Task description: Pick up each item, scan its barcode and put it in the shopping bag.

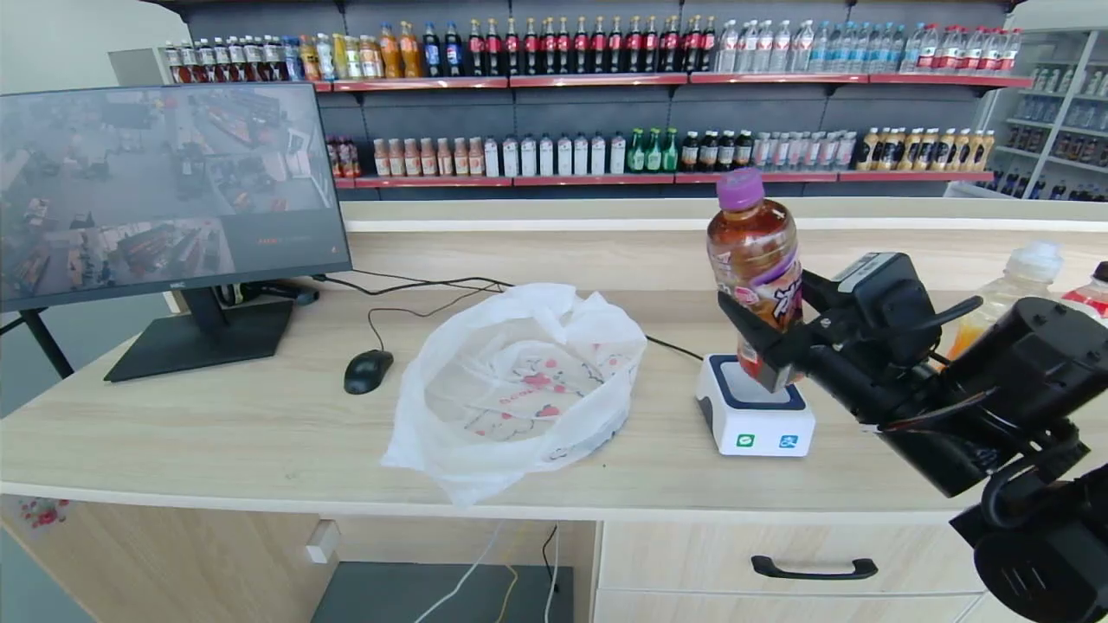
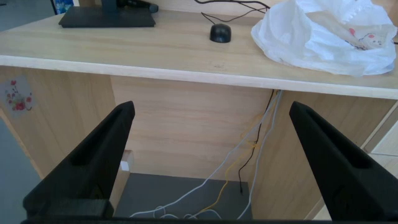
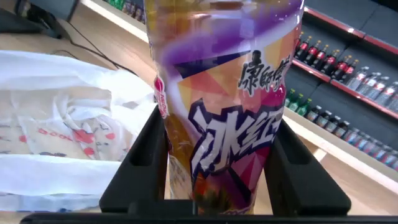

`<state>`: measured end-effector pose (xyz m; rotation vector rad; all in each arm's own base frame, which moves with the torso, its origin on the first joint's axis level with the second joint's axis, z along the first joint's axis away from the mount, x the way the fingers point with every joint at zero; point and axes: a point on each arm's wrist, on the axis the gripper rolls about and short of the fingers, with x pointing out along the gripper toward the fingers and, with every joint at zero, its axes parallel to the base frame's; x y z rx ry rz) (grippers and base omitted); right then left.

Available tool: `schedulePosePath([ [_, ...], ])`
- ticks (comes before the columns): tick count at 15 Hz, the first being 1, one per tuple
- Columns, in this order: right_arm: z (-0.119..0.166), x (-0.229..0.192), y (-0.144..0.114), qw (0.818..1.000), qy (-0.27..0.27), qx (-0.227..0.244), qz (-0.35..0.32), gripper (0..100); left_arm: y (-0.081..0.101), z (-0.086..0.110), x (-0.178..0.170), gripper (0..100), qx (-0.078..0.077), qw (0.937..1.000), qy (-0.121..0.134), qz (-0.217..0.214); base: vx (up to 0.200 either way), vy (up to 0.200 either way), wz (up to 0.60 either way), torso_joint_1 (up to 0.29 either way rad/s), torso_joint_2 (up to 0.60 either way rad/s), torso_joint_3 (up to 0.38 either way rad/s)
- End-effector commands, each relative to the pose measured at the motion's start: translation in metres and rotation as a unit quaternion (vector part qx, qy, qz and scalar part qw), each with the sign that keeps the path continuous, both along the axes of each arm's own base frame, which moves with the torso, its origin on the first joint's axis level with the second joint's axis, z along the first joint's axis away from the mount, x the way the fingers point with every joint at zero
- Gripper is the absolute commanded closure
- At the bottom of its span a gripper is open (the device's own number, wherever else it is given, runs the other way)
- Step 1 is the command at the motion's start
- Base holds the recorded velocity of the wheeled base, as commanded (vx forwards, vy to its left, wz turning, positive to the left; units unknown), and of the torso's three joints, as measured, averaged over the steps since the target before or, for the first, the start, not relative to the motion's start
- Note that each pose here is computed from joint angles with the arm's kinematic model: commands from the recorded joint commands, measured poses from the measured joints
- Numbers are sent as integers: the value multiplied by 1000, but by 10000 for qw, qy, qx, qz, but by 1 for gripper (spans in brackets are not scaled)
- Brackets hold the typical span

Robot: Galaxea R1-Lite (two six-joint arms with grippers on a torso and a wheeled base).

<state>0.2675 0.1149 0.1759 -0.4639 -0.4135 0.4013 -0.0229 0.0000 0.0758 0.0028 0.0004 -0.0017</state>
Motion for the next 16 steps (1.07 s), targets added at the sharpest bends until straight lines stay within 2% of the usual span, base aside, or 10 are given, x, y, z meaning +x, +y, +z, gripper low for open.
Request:
schedulePosePath([
  [1,-5,4,-10,9997,30,-165,-175,100,0,0,0,0,2,10000,-2,1,0,0,0,0,0,0],
  [3,-15,5,-19,9988,118,-448,-158,100,0,0,0,0,2,10000,6,1,0,0,0,0,0,0],
  [4,-18,12,-27,9970,-10,-762,-115,100,0,0,0,0,2,10000,-2,1,0,0,0,0,0,0],
  [8,-25,19,-35,9833,-483,-1628,659,100,0,0,0,0,2,10000,-2,1,0,0,0,0,0,0],
  [14,-31,30,-29,9585,-1092,-2308,1268,100,0,0,0,0,2,10000,-2,1,0,0,0,0,0,0],
  [16,-38,31,-29,9538,-1093,-2445,1362,100,0,0,0,0,2,10000,6,1,0,0,0,0,0,0],
])
